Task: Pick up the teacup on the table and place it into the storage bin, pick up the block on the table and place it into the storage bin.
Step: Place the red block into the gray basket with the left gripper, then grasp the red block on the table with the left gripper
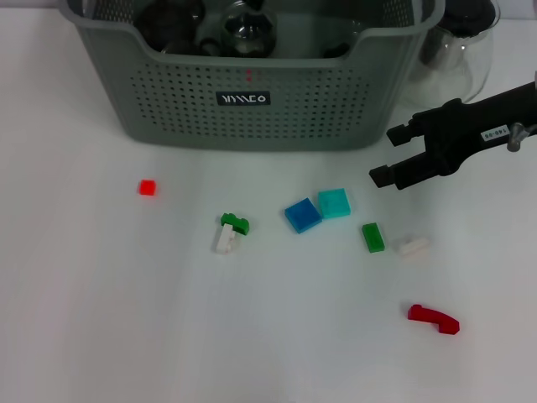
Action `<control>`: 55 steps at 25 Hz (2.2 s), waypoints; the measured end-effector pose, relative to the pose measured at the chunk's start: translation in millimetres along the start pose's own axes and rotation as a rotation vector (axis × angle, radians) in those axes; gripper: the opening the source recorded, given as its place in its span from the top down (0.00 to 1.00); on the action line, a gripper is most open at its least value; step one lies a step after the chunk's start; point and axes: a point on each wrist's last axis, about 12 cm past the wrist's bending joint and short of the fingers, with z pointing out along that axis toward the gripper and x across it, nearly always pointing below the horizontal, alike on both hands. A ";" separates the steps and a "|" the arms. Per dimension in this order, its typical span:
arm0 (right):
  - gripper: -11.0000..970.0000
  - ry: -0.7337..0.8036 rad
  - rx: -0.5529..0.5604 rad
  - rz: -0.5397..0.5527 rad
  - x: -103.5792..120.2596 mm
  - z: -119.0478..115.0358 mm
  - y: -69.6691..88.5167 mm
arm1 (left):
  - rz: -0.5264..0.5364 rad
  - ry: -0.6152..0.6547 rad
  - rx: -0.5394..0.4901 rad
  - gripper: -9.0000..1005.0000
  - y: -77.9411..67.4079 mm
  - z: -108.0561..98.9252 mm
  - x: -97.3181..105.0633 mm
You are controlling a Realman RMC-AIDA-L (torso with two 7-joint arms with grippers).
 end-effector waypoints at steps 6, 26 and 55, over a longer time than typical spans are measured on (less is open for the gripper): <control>0.06 0.003 0.002 -0.001 0.1 0.6 0.0 | -0.019 -0.040 -0.011 0.54 3.4 -10.2 -7.2; 0.06 0.000 0.003 0.017 6.0 -1.8 -0.9 | 0.421 -0.275 0.452 0.17 -13.3 -199.1 78.1; 0.06 -0.003 -0.031 0.123 11.4 14.7 3.7 | 0.576 0.341 0.281 0.18 13.5 -31.3 142.7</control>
